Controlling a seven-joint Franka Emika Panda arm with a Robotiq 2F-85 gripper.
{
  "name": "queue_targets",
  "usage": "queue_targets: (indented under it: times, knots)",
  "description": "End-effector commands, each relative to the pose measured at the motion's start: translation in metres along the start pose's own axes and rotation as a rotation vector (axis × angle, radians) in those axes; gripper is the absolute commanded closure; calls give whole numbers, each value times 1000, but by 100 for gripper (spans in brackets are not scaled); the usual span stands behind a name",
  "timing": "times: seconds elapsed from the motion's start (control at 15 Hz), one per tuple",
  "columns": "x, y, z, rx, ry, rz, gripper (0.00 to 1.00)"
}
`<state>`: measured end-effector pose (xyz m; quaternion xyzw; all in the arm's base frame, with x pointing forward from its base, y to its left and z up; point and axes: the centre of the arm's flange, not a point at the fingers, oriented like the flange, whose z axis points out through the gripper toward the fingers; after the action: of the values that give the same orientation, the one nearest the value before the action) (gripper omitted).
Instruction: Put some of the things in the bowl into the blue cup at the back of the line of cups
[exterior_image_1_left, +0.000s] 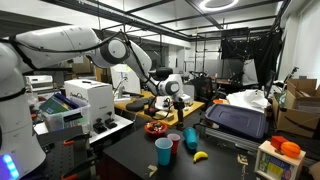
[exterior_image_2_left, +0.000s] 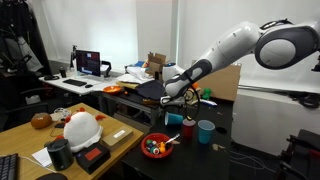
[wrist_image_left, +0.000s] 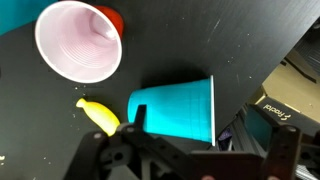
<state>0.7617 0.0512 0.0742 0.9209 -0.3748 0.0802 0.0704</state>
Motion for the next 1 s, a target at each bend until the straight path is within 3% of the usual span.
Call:
queue_targets:
  times: [0.0,0.4,0.93]
  knots:
    - [11,-33,12,-25,30,0,0]
    - [10,-46,26,-75,104,-14,0]
    - [-10,-57,59,-220,239,-22,0]
